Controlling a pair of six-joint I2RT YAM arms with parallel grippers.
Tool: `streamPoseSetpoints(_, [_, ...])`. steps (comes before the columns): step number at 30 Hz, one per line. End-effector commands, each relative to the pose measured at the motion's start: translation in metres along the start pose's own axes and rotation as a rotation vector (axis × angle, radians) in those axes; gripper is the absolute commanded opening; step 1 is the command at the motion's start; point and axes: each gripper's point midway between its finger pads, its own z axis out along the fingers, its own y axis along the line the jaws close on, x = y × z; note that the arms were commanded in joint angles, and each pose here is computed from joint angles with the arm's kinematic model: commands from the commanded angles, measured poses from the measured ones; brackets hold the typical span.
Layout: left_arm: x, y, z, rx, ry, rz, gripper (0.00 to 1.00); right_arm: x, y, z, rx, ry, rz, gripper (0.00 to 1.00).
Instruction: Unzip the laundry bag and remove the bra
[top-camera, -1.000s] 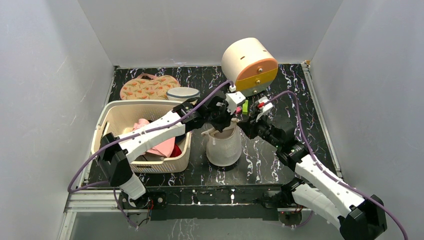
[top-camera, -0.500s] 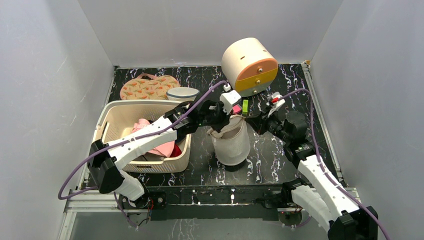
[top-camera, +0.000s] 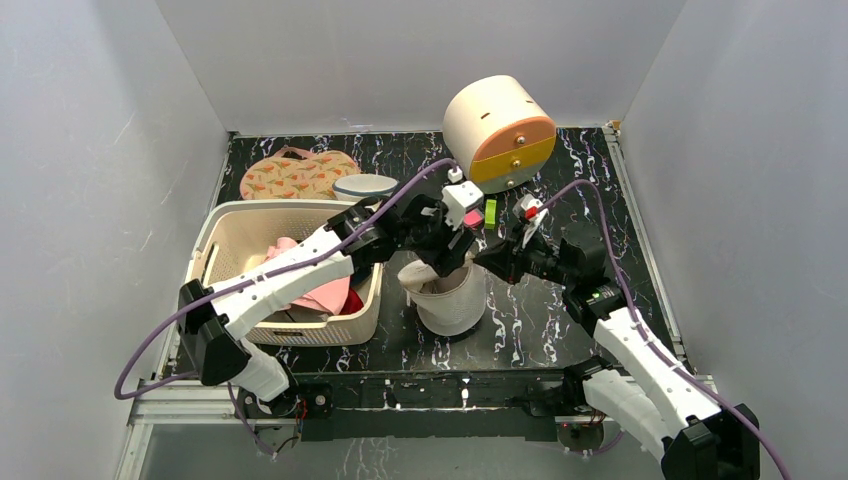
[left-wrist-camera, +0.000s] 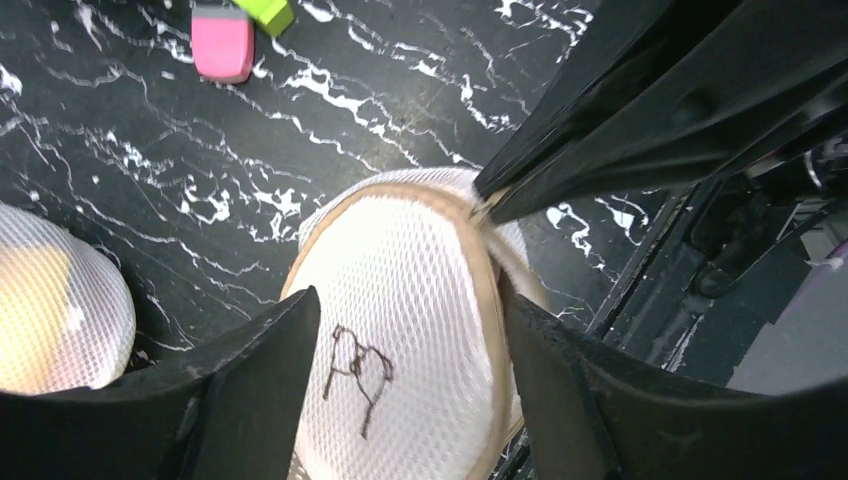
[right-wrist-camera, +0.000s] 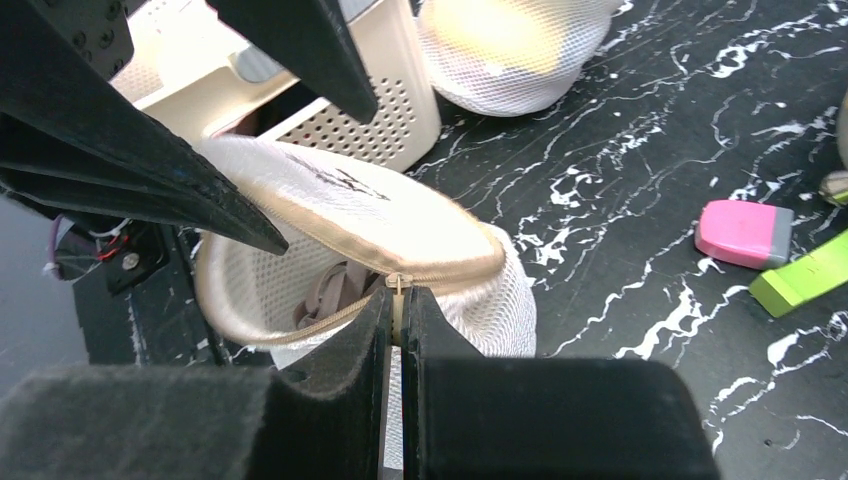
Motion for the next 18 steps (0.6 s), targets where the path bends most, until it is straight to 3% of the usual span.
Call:
streamPoseSetpoints(1, [-0.023,-0.017,-0.010,0.014,-0.014,0.071,0.72,-0.047,0.020,0.002,-0.069,-0.105,-0.065,0.00])
streamPoseSetpoints(4, [-0.019,-0.019,-0.005,0.012,0.024,0.097,0.77,-0.058,0.022,0.001,-0.075,-0.123,-0.057,0.00])
streamPoseSetpoints(7, [-0.011,-0.012,0.000,-0.033,0.059,0.091,0.68,-0.064,0.022,0.001,-0.068,-0.116,-0.055,0.00])
streamPoseSetpoints(12, [-0.004,-0.013,-0.006,-0.030,0.016,0.050,0.65,-0.062,0.019,0.002,-0.053,-0.100,-0.051,0.00])
streamPoseSetpoints(14, [-0.001,-0.011,-0.005,-0.048,0.005,0.029,0.35,-0.055,0.017,0.004,-0.052,-0.078,-0.036,0.00])
streamPoseSetpoints(17, [-0.005,-0.004,-0.007,-0.070,-0.013,0.096,0.03,-0.046,-0.002,0.005,0.040,-0.057,-0.014,0.00])
streamPoseSetpoints(18, [-0.006,-0.002,-0.007,-0.077,-0.018,0.127,0.00,-0.042,-0.011,0.007,0.081,-0.049,0.001,0.00])
